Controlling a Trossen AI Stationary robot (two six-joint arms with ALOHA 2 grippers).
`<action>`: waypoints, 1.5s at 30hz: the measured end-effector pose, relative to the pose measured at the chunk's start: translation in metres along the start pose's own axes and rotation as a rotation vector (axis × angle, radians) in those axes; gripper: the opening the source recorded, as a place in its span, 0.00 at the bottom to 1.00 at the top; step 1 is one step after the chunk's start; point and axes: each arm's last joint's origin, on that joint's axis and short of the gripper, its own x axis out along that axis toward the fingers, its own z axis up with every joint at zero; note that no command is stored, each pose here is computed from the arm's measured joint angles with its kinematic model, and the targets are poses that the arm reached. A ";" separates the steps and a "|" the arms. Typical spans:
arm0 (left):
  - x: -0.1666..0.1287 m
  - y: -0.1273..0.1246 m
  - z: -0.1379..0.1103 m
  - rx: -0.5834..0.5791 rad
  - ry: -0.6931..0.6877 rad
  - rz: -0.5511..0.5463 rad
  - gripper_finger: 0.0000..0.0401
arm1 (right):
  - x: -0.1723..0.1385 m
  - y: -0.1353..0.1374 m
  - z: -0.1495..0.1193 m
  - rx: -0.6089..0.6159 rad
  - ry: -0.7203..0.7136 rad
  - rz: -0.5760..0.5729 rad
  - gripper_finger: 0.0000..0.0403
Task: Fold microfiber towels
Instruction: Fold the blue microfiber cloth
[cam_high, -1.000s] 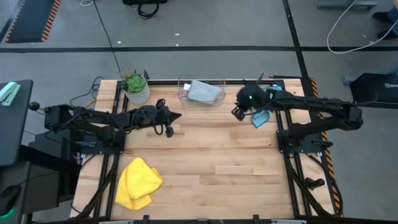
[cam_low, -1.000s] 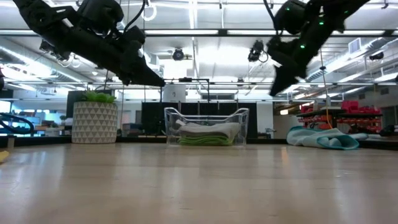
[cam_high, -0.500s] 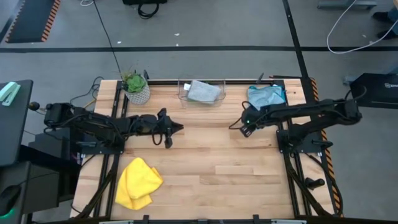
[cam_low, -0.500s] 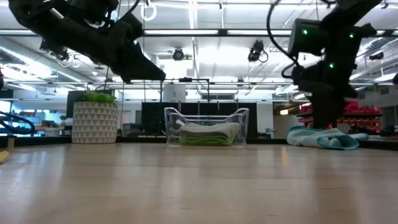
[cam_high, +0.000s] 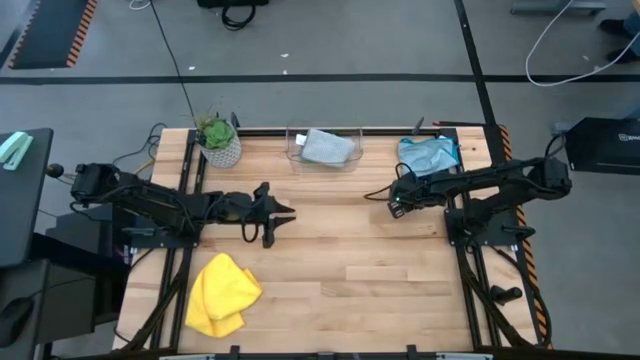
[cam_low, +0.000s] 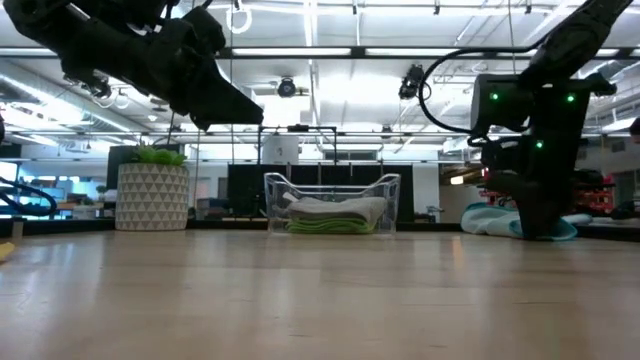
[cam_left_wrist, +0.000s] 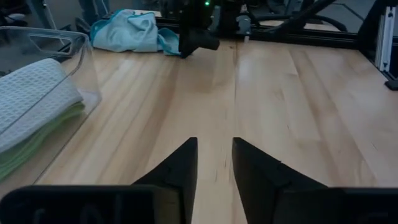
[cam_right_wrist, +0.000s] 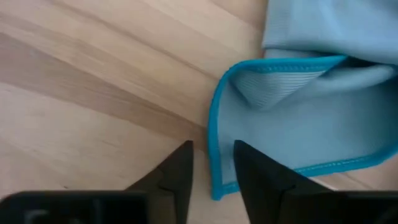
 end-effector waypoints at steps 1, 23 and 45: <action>0.000 -0.001 0.000 0.002 0.002 -0.004 0.26 | 0.001 -0.001 0.001 -0.002 0.010 0.003 0.26; -0.031 -0.079 -0.016 0.046 0.029 -0.242 0.43 | -0.173 0.119 -0.019 -0.079 -0.440 0.790 0.02; -0.054 -0.109 0.037 0.074 -0.278 0.190 0.70 | -0.241 0.216 0.040 -0.168 -0.792 0.747 0.02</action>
